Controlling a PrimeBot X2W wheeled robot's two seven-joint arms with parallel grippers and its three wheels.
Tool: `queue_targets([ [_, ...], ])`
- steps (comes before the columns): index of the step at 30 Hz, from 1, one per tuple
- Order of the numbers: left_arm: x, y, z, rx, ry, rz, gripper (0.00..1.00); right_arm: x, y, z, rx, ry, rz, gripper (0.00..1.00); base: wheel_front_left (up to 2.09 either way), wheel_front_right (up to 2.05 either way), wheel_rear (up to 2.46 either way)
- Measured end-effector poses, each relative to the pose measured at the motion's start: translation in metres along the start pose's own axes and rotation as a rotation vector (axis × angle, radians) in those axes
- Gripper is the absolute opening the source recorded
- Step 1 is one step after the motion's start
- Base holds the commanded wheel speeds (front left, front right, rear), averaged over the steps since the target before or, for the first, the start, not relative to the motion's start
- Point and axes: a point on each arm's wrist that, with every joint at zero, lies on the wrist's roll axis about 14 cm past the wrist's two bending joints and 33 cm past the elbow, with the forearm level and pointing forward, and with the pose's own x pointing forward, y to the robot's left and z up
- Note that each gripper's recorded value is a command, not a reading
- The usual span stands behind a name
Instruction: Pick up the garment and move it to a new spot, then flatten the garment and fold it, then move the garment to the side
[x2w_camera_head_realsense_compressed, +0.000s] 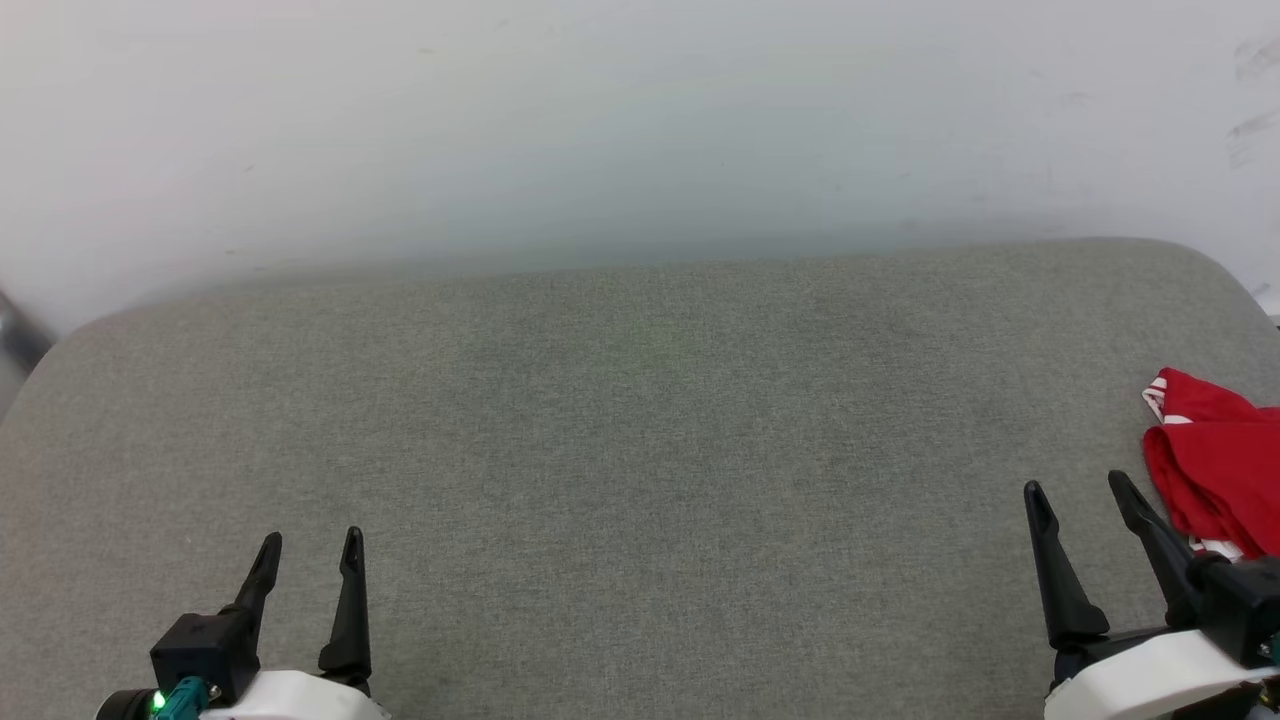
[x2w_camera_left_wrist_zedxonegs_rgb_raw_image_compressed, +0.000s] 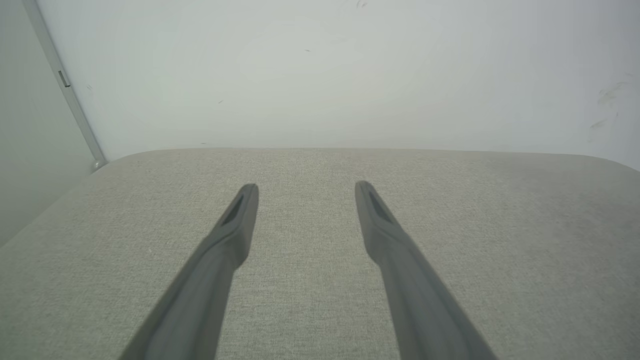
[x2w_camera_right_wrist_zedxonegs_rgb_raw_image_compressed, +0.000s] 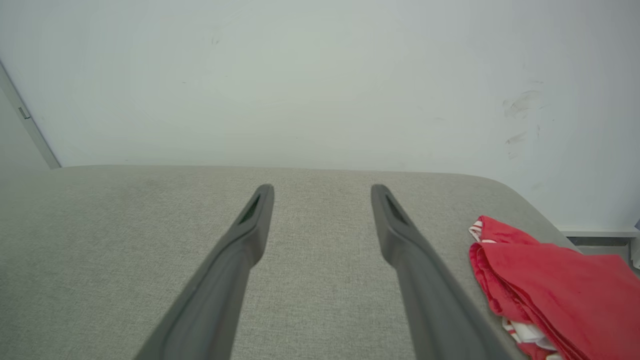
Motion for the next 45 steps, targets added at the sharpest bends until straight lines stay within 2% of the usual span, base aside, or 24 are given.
queue_targets([
  [6, -0.001, 0.000, 0.001, -0.001, -0.001, 0.002, 1.00, 0.000, 0.001, 0.001, 0.002, -0.003, 0.002, 1.00, 0.00, 0.00, 0.00],
  [7, -0.002, 0.000, 0.000, -0.002, 0.002, 0.003, 0.00, 0.000, 0.001, 0.000, 0.003, -0.001, 0.003, 0.00, 0.00, 0.00, 0.00],
  [12, -0.010, -0.004, -0.023, -0.033, 0.071, 0.010, 0.00, -0.003, 0.001, -0.017, 0.024, 0.052, 0.000, 0.00, 0.00, 0.00, 0.00],
  [28, -0.005, 0.003, -0.033, -0.330, 0.132, 0.071, 0.00, 0.003, 0.002, -0.030, 0.345, 0.068, -0.005, 0.00, 0.00, 0.00, 0.00],
  [45, 0.004, 0.005, -0.033, -0.599, 0.141, 0.096, 0.00, 0.013, 0.000, -0.034, 0.622, 0.061, -0.017, 0.00, 0.00, 0.00, 0.00],
])
